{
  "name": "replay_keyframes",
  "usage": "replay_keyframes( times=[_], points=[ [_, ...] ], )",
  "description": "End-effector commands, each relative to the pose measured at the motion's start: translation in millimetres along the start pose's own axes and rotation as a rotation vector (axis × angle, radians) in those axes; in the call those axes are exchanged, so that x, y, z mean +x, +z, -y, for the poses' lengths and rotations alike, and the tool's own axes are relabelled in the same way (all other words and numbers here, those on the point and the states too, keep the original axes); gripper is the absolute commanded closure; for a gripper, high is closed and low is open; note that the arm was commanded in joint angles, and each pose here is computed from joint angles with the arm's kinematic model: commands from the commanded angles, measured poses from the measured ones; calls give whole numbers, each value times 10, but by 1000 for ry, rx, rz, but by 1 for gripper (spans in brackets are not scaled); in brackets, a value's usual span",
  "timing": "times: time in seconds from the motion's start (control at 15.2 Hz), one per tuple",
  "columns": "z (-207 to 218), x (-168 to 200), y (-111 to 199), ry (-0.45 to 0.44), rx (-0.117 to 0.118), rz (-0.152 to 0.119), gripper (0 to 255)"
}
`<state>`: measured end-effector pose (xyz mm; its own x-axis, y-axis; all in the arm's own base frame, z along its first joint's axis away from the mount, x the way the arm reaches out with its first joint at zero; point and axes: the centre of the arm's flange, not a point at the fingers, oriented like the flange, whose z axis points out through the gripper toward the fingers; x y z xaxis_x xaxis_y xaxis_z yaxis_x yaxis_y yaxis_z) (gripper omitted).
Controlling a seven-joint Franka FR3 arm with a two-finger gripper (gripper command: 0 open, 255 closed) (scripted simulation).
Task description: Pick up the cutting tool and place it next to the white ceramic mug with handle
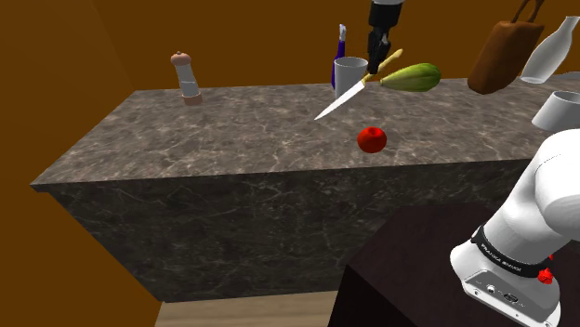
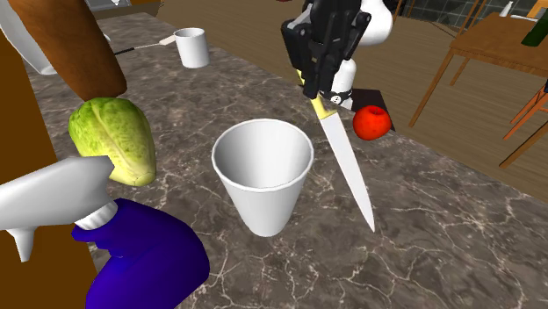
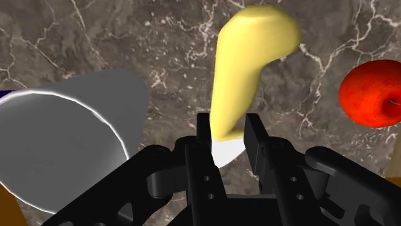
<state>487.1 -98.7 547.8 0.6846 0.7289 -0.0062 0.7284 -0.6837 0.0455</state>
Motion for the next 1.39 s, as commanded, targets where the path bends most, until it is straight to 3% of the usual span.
replay_keyframes(
  times=[0.0, 1.32],
  points=[
    [-14, 0, -97, 0, 0, 0, 255],
    [334, -2617, -99, 0, 0, 0, 255]
  ],
)
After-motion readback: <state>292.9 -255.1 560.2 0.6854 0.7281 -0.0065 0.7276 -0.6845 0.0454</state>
